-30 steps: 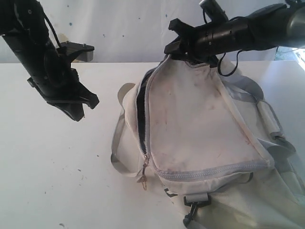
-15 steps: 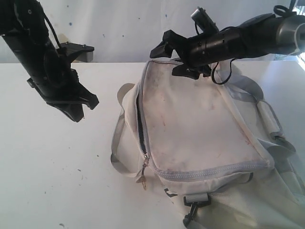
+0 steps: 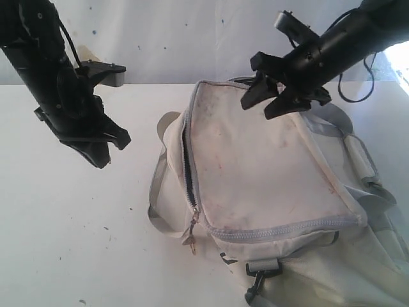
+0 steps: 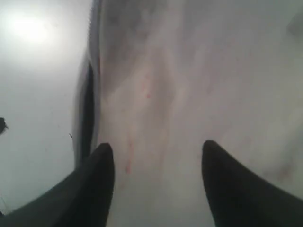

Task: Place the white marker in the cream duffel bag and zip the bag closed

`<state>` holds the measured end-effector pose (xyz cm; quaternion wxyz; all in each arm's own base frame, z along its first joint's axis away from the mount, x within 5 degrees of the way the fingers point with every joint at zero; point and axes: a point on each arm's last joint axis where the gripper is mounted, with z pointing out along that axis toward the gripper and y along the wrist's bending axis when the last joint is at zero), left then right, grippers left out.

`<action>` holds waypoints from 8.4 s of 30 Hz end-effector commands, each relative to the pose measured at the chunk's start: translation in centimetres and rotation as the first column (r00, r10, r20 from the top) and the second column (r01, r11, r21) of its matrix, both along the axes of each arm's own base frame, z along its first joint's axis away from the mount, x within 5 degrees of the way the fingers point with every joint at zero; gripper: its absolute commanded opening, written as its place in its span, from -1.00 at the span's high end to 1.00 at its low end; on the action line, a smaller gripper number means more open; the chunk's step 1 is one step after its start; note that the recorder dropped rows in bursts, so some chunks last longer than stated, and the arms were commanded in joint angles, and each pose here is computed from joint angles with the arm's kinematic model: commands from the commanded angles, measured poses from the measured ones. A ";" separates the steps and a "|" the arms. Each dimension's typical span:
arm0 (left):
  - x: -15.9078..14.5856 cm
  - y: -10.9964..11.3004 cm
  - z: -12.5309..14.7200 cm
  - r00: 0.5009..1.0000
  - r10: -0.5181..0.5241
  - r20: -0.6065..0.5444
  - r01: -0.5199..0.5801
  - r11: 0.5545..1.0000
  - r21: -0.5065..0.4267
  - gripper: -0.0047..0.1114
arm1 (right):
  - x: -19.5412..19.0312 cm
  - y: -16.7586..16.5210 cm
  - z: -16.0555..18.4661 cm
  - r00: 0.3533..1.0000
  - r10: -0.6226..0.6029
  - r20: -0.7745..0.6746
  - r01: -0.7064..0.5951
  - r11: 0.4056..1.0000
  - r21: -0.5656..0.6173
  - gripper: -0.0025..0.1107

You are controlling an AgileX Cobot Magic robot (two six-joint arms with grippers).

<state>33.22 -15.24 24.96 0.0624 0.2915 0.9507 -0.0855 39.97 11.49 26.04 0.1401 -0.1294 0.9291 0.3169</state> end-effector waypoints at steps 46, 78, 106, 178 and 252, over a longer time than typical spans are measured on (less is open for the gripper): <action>-8.6 -6.7 -2.4 0.983 -0.144 0.111 0.161 0.972 -0.170 0.32 | -17.3 -0.9 -1.4 0.888 0.458 0.042 -0.405 0.823 -0.399 -0.07; -9.8 -7.7 -9.3 0.990 -0.086 0.113 0.125 0.904 -0.409 0.07 | -17.0 -0.8 -1.3 0.892 0.446 0.077 -0.381 0.830 -0.407 -0.07; -9.1 -9.1 -8.7 0.988 -0.119 0.100 0.152 0.864 -0.481 0.92 | -16.9 -0.8 -1.3 0.892 0.443 0.087 -0.373 0.833 -0.409 -0.07; -9.1 -9.3 -3.9 0.974 -0.221 -0.052 0.186 0.907 -0.378 0.92 | -17.2 0.7 -0.8 0.819 0.537 0.204 -0.478 0.834 -0.276 -0.17; -11.3 -9.2 -7.1 0.976 -0.015 -0.218 -0.084 0.895 -0.438 0.16 | -17.6 0.7 -0.9 0.817 0.550 0.173 -0.500 0.825 -0.262 -0.17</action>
